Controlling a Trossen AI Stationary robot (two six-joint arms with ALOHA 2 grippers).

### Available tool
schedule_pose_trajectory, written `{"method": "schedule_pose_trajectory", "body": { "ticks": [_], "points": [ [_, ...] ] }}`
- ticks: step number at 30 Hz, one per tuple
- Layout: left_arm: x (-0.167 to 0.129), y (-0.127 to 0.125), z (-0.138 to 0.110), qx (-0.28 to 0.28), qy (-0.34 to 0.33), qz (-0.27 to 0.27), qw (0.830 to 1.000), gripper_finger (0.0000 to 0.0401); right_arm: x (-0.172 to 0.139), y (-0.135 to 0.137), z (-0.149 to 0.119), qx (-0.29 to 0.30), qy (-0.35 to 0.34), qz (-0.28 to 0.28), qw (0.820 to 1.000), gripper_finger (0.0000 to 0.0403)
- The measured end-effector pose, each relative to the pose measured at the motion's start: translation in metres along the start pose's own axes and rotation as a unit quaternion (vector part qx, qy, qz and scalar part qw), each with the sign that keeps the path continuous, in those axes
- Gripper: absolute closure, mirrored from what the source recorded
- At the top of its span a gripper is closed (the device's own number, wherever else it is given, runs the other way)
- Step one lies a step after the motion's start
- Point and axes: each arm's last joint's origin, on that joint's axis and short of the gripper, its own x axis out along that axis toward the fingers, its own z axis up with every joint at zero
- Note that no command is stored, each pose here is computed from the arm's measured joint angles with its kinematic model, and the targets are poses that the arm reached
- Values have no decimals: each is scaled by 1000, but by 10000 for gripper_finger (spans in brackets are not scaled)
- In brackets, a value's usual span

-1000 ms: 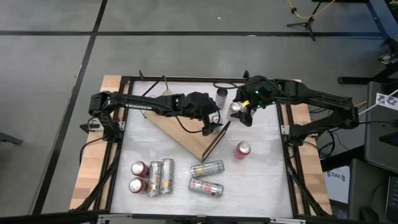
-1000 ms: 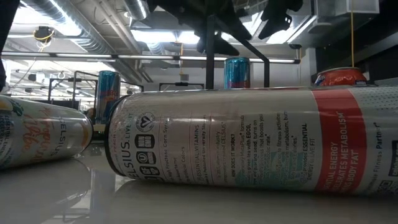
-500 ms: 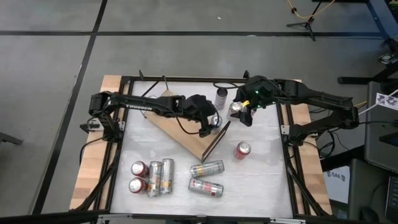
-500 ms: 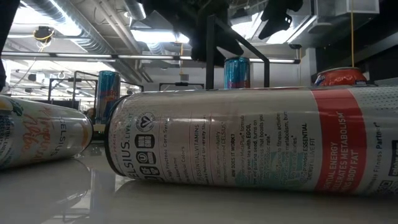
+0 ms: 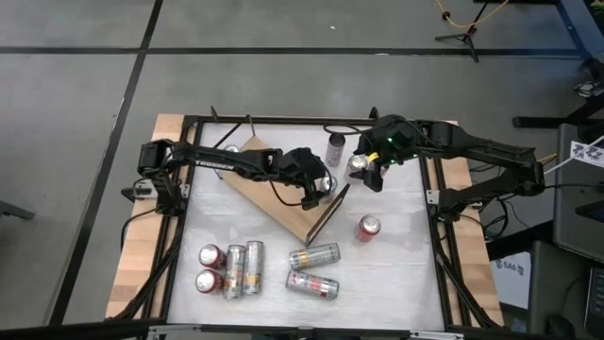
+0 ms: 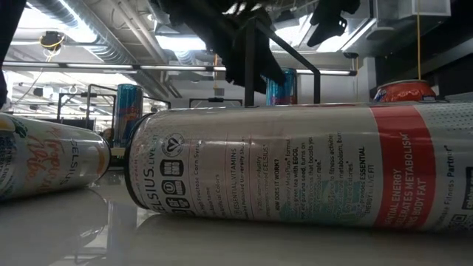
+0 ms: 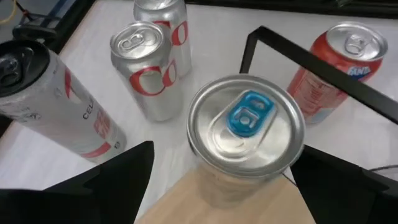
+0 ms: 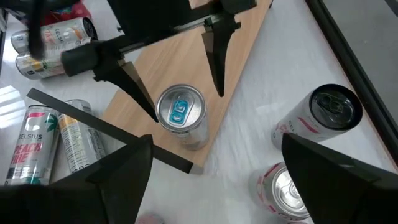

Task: Place canned beverage on shelf
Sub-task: Put the blue soda can aligned with the blue soda can on the shelf

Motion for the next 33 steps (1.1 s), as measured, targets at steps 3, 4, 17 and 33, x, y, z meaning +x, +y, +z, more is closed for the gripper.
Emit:
{"method": "schedule_pose_trajectory", "body": {
  "ticks": [3, 4, 17, 33],
  "points": [
    [10, -1, -3, 4, -1, 0, 1000, 39, 0, 0, -1, 0, 3, 0, 1000, 54],
    [14, -1, -5, 7, -1, 0, 1000, 39, 0, 0, -1, 1, 3, 0, 1000, 54],
    [14, -5, -1, 9, -24, 15, 1000, 65, 0, -1, -2, 1, 12, -9, 1000, 54],
    [6, -4, 1, 17, -19, 10, 1000, 190, 0, -1, -3, 1, 13, -10, 1000, 54]
  ]
}}
